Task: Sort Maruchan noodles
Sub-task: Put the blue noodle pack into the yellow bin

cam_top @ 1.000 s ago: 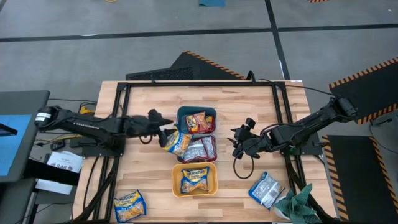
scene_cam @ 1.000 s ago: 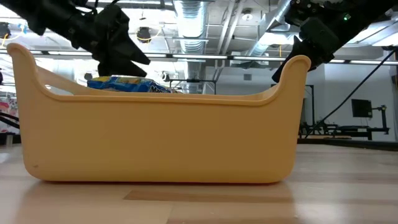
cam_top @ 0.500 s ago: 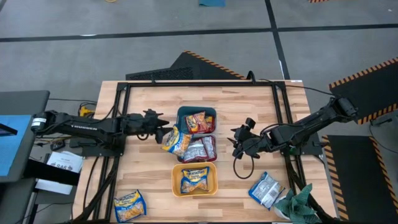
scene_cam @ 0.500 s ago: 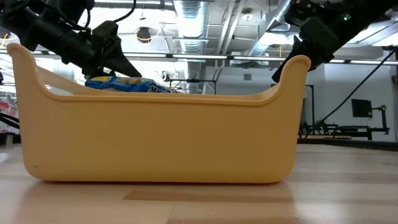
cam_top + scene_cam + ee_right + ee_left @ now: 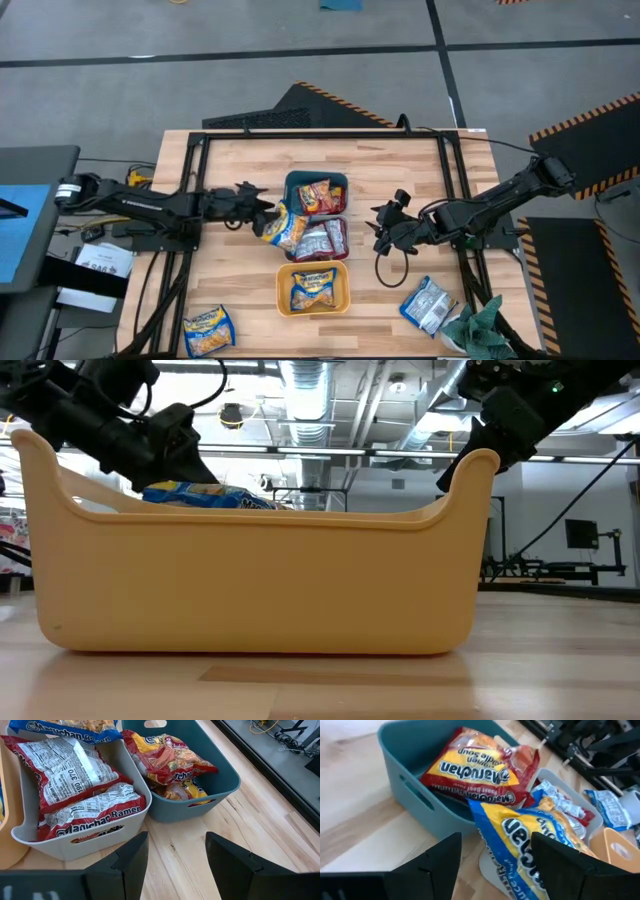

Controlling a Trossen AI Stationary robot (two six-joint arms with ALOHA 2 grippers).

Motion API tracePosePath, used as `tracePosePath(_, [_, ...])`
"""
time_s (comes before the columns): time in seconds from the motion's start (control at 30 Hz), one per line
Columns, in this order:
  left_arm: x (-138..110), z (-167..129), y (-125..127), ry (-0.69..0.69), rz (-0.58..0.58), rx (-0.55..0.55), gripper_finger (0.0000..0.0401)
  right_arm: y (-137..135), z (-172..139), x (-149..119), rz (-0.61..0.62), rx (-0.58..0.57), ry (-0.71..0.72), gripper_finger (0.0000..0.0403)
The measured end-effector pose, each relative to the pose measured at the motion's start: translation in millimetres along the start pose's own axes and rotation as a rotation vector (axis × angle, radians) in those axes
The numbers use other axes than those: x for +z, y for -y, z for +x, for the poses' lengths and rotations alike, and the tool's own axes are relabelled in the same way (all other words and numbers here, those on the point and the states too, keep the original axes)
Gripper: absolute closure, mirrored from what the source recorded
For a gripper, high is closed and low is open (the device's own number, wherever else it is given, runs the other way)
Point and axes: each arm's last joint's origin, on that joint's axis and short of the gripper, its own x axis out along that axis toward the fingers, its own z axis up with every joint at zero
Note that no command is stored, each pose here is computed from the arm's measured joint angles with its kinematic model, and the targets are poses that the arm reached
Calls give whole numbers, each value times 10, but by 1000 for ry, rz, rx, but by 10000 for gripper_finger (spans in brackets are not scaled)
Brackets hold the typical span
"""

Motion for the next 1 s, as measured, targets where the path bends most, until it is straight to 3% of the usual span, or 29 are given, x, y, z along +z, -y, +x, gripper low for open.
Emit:
tracePosePath(0.47, [-6, 131, 10, 1, -23, -60, 175, 1, -1, -1, 6, -1, -1, 185])
tracePosePath(0.6, [1, 131, 19, 4, -7, -74, 193, 1, 0, -2, 6, -1, -2, 185])
tracePosePath(0.73, [1, 131, 18, 8, 22, -70, 246, 1, 0, -2, 6, -1, -2, 185])
tracePosePath(0.93, [31, 128, 39, 40, 65, -91, 380, 1, 0, -2, 6, -1, -2, 185])
tracePosePath(1.0, [49, 123, 51, 52, 74, -97, 391, 1, 0, -2, 6, -1, -2, 185])
